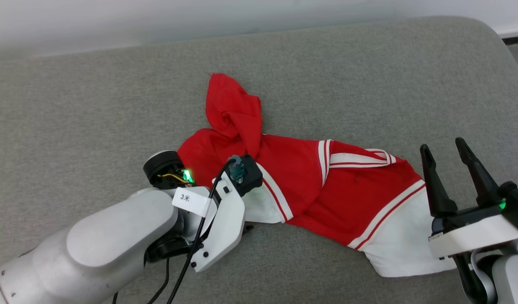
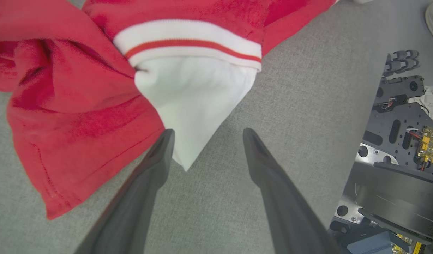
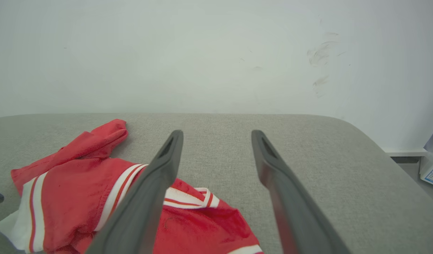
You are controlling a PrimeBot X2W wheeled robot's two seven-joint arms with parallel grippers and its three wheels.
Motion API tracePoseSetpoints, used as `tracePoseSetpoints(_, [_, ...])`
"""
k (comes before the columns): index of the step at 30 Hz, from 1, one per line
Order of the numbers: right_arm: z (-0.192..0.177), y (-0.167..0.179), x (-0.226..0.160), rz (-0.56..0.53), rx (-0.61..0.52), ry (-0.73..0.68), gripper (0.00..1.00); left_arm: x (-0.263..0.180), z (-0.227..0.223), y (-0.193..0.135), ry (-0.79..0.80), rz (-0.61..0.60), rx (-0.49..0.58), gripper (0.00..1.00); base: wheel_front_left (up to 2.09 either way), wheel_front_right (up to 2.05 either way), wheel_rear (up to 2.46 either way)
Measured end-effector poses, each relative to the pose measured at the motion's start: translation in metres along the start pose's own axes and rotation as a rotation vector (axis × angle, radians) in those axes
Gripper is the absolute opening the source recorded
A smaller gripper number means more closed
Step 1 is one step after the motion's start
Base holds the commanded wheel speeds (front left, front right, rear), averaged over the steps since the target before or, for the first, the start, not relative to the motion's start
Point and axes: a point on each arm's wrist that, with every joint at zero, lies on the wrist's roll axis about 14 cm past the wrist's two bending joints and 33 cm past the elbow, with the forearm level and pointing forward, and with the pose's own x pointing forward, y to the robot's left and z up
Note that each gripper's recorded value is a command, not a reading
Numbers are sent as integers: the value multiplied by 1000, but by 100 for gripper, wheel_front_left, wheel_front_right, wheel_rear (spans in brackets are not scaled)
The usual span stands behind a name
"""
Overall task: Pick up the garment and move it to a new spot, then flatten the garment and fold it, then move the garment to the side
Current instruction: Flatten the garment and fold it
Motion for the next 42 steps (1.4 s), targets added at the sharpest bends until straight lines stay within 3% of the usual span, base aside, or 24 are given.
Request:
tracePoseSetpoints(13, [-26,-15,13,-34,-23,44,100,48,-38,11,198,-75,-19,100,0,0,0])
tracePoseSetpoints(14, [-27,-16,13,-37,-25,42,100,49,-39,9,207,-80,-13,70,0,0,0])
tracePoseSetpoints(16, [-29,-17,13,-40,-25,49,100,50,-39,9,202,-84,-12,0,0,0,0])
tracePoseSetpoints(24, [-31,-15,15,-29,-23,47,100,41,-37,6,178,-64,-5,0,0,0,0])
tracePoseSetpoints(31, [-29,-9,16,-8,-18,37,100,16,-13,15,26,-11,-28,0,0,0,0])
tracePoseSetpoints(37, [-28,7,19,42,-5,31,100,-40,-15,55,-102,178,-113,0,0,0,0])
tracePoseSetpoints(42, [-27,20,23,78,-2,29,100,-75,-41,66,-145,295,-237,0,0,0,0])
